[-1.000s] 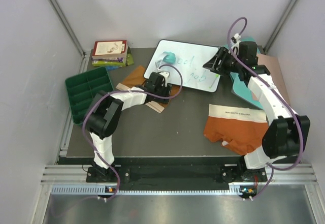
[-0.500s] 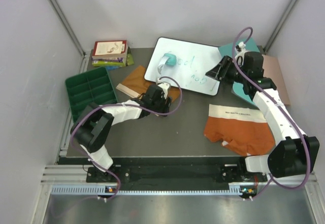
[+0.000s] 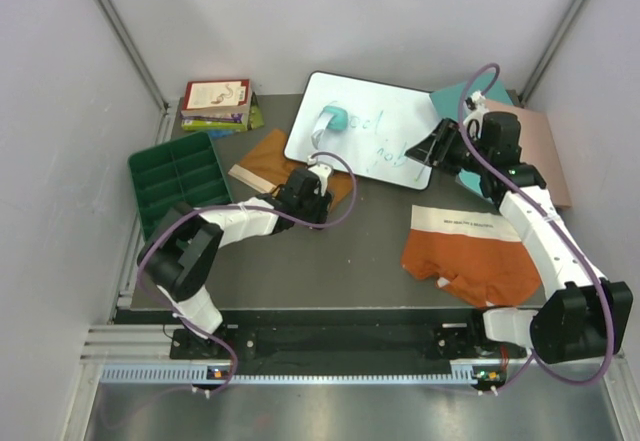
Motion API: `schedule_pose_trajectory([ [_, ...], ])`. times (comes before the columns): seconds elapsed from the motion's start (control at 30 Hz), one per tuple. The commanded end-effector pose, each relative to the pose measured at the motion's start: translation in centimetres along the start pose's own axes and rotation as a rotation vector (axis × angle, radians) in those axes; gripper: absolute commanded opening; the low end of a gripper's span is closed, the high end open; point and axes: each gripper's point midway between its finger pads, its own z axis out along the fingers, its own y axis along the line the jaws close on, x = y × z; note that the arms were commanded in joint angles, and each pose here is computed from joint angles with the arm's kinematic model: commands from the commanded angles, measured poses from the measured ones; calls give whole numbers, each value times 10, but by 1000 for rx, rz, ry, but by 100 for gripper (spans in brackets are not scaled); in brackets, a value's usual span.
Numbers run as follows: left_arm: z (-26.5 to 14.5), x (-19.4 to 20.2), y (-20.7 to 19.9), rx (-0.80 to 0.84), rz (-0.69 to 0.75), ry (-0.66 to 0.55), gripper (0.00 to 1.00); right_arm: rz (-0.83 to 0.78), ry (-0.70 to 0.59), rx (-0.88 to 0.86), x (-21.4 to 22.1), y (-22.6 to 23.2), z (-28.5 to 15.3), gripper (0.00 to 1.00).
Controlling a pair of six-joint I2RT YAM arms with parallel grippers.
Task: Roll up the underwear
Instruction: Move the underwear to the center of the board.
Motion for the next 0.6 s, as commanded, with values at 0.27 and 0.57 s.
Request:
schedule_pose_trajectory([
  [0.27,11,27,8,-39,-3,99,49,-63,-69,-61,-9,16,-13,56],
  [0.57,4,42,-19,22,56,135,0,-76,-50,-50,-1,11,-14,56],
])
